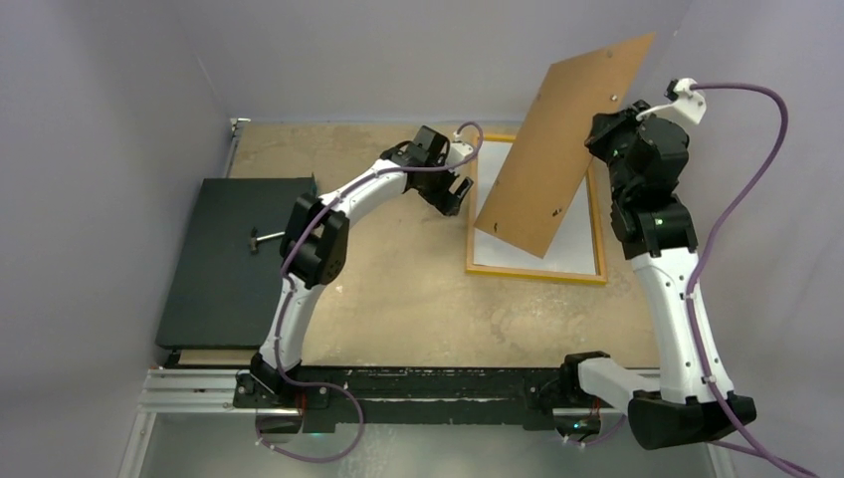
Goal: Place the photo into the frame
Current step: Move the photo frame to the center of the board, then place the photo frame item in the photo frame.
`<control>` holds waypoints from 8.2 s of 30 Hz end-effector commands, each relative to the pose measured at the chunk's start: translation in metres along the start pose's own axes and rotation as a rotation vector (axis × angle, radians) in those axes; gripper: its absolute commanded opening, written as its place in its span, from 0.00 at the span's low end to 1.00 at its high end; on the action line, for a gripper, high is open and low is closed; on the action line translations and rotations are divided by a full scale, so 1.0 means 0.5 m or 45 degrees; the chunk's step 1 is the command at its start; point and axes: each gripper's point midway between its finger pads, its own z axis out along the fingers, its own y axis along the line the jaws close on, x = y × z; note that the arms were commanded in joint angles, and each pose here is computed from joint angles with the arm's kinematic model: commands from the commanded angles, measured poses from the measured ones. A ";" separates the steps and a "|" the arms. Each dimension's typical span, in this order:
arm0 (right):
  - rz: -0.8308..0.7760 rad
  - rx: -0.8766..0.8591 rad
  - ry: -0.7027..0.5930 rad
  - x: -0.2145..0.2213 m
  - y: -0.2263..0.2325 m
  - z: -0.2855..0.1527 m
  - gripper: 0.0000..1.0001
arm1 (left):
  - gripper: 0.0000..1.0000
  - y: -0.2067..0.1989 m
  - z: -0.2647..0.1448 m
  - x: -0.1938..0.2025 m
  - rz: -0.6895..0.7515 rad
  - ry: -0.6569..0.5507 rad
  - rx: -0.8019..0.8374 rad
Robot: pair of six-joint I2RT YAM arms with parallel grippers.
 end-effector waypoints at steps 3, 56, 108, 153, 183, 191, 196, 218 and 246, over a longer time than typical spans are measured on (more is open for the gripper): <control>0.034 -0.012 -0.119 -0.057 0.002 -0.045 0.00 | 0.75 -0.034 0.036 -0.109 -0.192 -0.270 0.186; 0.107 -0.122 0.017 0.032 0.004 -0.061 0.00 | 0.02 0.123 0.011 0.130 -0.454 -0.127 -0.291; 0.675 -0.521 0.853 0.507 0.066 0.087 0.00 | 0.23 0.229 -0.271 0.340 -0.524 -0.022 -0.265; 0.715 -0.495 0.937 0.623 0.063 0.090 0.00 | 0.17 0.144 -0.144 0.388 -0.465 0.087 -0.135; 0.265 -0.307 0.842 0.671 -0.010 0.131 0.09 | 0.14 0.141 -0.150 0.375 -0.442 0.069 -0.115; 0.295 -0.417 0.802 0.642 0.025 0.127 0.00 | 0.14 0.143 -0.150 0.370 -0.439 0.068 -0.113; 0.374 -0.627 0.721 0.573 0.095 0.104 0.00 | 0.13 0.141 -0.158 0.364 -0.426 0.068 -0.111; 0.425 -0.667 0.758 0.601 0.106 0.118 0.00 | 0.12 0.136 -0.148 0.369 -0.448 0.064 -0.083; 0.477 -0.562 0.683 0.633 0.062 0.142 0.00 | 0.10 0.119 -0.144 0.381 -0.446 0.067 -0.046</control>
